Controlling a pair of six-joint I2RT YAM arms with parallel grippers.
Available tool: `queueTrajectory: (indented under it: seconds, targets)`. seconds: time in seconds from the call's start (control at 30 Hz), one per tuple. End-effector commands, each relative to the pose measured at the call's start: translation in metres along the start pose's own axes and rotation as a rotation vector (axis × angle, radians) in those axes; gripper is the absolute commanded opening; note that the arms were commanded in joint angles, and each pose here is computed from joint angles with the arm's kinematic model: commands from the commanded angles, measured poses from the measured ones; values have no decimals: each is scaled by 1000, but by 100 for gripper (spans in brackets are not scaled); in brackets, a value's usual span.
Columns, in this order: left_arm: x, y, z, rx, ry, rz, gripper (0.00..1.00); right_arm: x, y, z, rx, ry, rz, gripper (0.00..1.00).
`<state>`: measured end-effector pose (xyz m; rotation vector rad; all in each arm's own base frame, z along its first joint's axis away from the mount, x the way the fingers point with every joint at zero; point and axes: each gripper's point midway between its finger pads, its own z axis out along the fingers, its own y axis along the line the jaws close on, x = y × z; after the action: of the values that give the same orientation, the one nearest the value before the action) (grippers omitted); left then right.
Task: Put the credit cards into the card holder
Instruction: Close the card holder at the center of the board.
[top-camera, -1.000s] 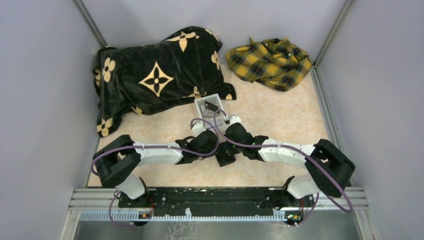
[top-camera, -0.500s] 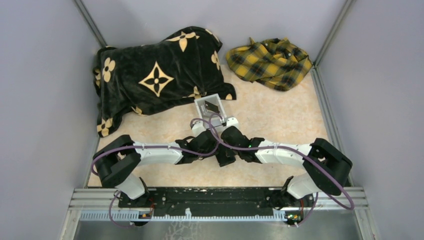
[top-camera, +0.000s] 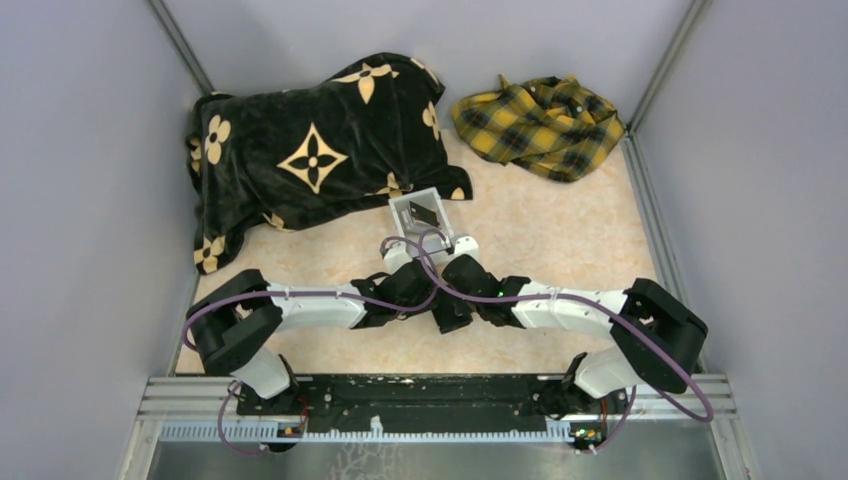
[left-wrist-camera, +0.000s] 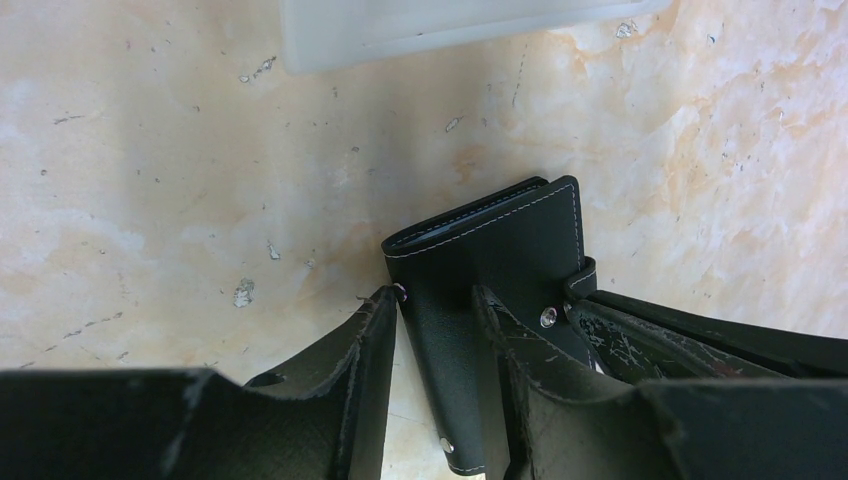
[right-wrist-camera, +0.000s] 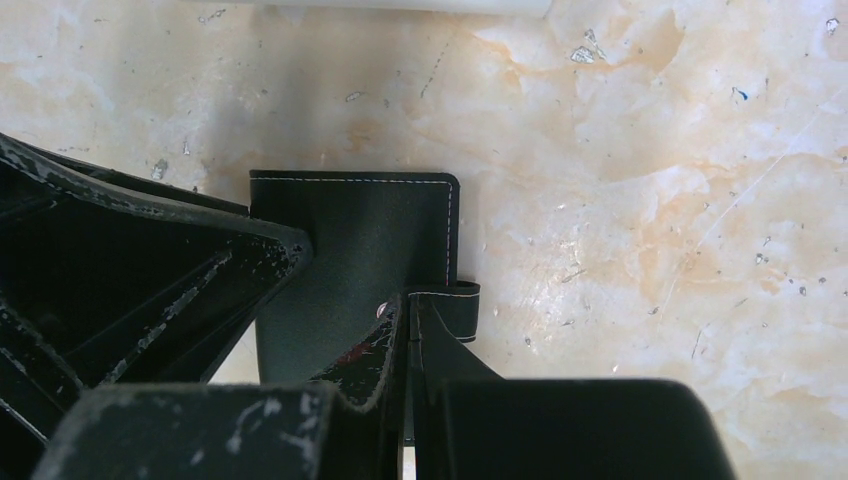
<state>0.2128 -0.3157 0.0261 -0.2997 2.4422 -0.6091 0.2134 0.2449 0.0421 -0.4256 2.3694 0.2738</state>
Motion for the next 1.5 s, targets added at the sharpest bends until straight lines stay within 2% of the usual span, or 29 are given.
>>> queueTrajectory:
  seconds: [0.0, 0.7, 1.47]
  targets:
    - [28, 40, 4, -118, 96, 54, 41, 1, -2, -7, 18, 6, -20, 0]
    - [30, 40, 6, -115, 103, 51, 41, -3, 15, -5, -3, 0, -41, 0]
    - [37, 42, 7, -102, 122, 18, 34, -3, 22, -5, -1, 0, -53, 0]
